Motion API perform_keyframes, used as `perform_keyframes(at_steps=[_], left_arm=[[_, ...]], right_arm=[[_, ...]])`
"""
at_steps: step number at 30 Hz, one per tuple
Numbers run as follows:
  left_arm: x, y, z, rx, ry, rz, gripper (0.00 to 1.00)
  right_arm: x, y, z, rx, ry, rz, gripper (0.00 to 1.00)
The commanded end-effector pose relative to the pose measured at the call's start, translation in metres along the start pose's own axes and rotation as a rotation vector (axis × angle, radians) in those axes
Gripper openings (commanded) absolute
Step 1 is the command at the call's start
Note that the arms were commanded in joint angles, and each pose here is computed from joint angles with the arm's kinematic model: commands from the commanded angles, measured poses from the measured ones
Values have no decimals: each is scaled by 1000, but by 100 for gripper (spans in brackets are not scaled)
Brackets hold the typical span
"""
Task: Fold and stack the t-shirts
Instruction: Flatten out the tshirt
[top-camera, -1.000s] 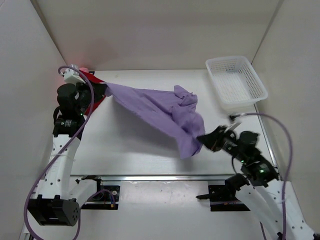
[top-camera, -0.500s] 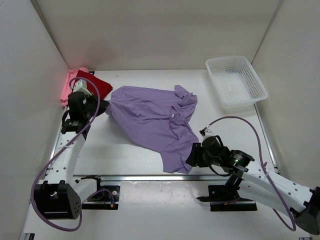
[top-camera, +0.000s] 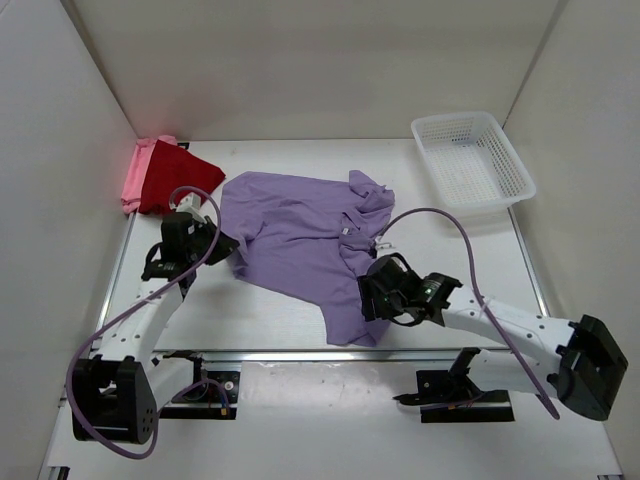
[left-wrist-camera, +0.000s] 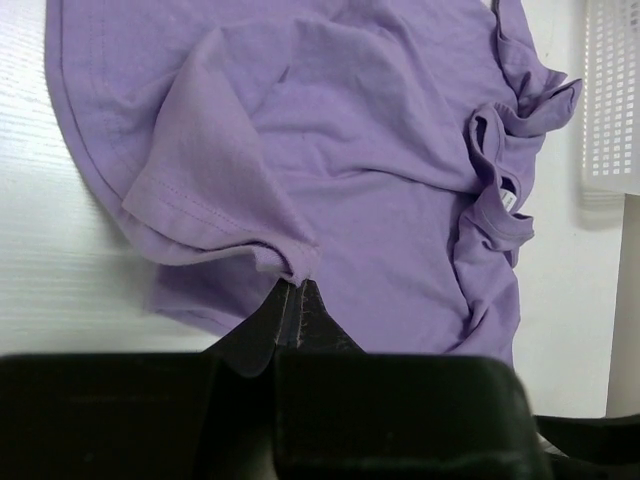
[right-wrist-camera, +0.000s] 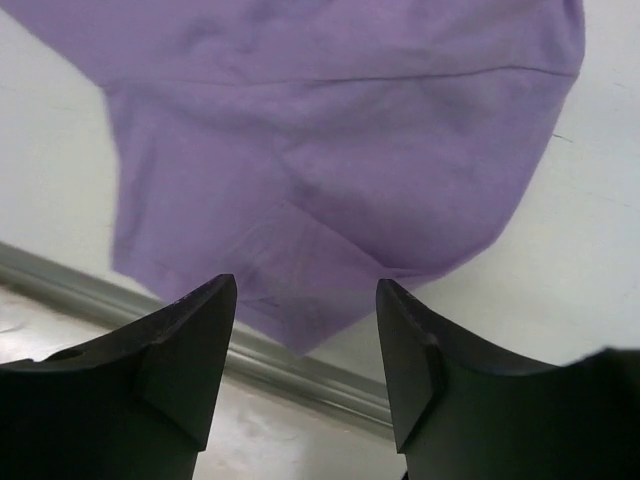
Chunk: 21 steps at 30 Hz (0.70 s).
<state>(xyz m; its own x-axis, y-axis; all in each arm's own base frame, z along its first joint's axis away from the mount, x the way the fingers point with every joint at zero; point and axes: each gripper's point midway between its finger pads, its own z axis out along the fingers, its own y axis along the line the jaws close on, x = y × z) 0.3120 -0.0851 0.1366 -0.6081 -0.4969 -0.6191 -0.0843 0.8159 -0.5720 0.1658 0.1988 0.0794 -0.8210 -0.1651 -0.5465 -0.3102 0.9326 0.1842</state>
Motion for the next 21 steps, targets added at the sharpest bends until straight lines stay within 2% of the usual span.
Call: perform_keyframes(at_steps=[1,6,8,9,10,13,14,17,19,20,21], left_arm=[[-8,-16,-4,63,-43,35,0],[1,-17,-1,82,-25,33,0],[2,-16,1,81,-23,25,0],[3,-16,1,82,-21,23,0],[2,-16,1,84,-25,22,0],[3,-15,1,83,-22,16,0],[0,-17,0,93,-30,13,0],[-2,-19,0,93,-31,16,0],[-6,-24,-1,106,-39,19,0],[-8,-24,-2,102,-43,11,0],[-8,-27,-2,110,-42,12,0]], right_arm=[[-4,-6,8,71,-7,-71,54],[10,-20,19,155,78,-129,54],[16,-22,20,157,96,-136,49],[18,-23,18,150,100,-125,32],[20,-26,17,158,101,-113,20],[42,-48,11,196,159,-66,1],[49,-55,6,200,176,-45,0],[54,-61,-2,198,149,-3,0],[32,-52,-5,142,100,59,2],[27,-52,-5,120,94,93,16],[16,-43,-6,69,57,113,36]])
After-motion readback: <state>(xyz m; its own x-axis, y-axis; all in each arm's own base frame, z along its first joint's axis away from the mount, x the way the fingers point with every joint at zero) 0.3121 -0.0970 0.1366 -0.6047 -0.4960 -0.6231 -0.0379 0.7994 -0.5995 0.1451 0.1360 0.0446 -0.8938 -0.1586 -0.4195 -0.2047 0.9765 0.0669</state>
